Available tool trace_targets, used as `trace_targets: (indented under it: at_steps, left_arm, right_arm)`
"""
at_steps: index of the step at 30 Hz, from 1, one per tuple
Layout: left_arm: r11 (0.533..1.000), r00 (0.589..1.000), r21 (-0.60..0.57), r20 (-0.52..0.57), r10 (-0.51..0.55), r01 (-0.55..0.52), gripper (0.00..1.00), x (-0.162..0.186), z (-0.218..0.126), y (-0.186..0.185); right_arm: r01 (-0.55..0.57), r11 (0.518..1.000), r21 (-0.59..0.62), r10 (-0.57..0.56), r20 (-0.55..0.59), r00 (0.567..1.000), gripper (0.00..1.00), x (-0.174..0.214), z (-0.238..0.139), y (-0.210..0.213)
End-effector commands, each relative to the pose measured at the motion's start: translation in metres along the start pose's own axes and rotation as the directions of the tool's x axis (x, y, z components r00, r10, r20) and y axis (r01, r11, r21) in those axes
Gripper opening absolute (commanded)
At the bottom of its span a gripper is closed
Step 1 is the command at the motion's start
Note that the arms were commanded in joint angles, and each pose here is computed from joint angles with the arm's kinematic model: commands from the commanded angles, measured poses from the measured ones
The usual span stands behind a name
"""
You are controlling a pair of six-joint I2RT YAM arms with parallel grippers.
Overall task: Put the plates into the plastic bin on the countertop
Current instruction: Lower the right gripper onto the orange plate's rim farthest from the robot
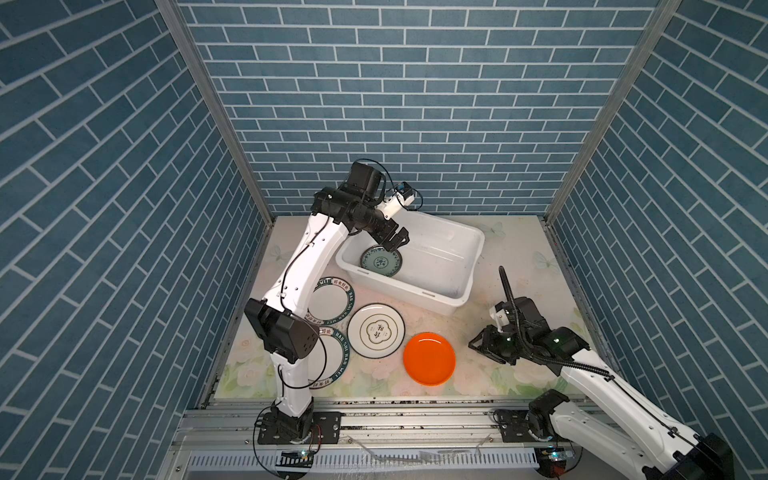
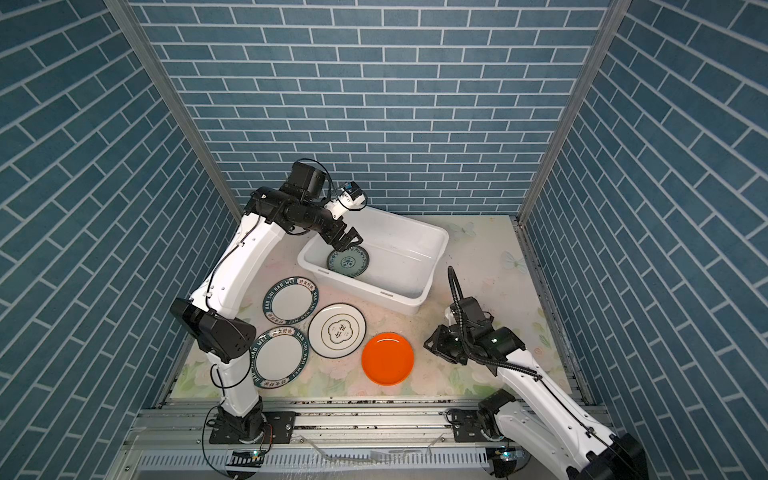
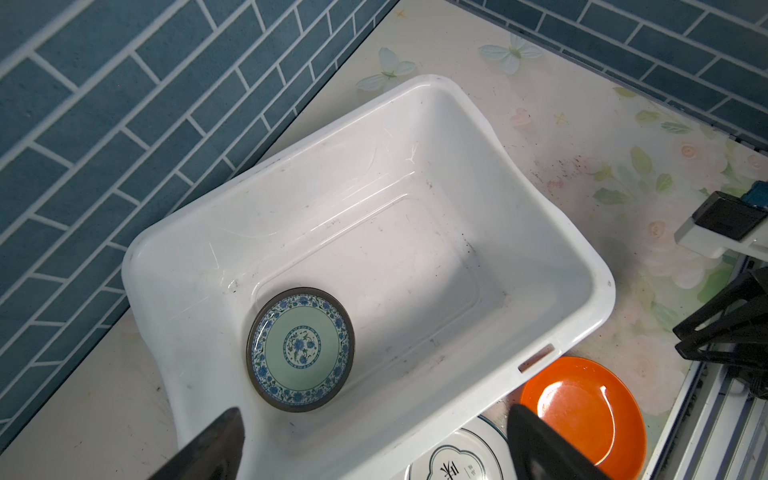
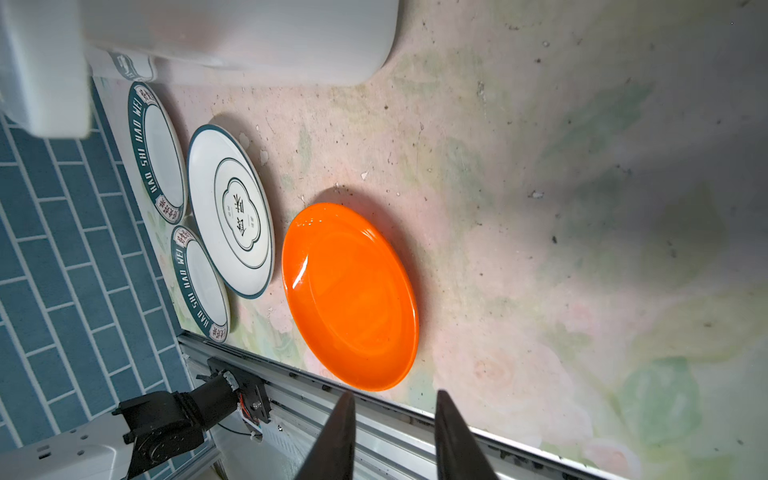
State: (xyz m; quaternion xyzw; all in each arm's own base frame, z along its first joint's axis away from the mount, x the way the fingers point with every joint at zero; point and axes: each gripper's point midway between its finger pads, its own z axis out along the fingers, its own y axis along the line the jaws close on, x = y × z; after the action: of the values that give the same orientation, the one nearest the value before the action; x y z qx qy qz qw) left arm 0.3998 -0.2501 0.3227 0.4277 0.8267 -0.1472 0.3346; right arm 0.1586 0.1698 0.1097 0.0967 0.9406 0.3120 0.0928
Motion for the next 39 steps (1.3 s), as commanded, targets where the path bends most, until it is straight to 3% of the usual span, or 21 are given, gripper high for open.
trace_targets:
  at_steps: [1,20,39]
  left_arm:
    - [1.000,0.999,0.007,0.022,0.027,-0.027,0.99,-0.005,-0.014,-0.009]
    - [0.999,0.999,-0.003,0.004,0.036,-0.036,0.99,0.002,-0.013,-0.009]
    - [0.999,0.999,-0.016,-0.014,0.037,-0.037,0.99,0.007,-0.012,-0.008]
  right_arm:
    - [0.008,1.000,0.022,-0.008,0.022,1.000,0.34,-0.004,0.004,-0.003]
    - [0.127,0.989,0.071,-0.116,-0.144,0.983,0.34,0.011,0.055,0.001]
    - [0.160,0.982,0.100,-0.132,-0.239,0.962,0.31,0.023,0.084,-0.010]
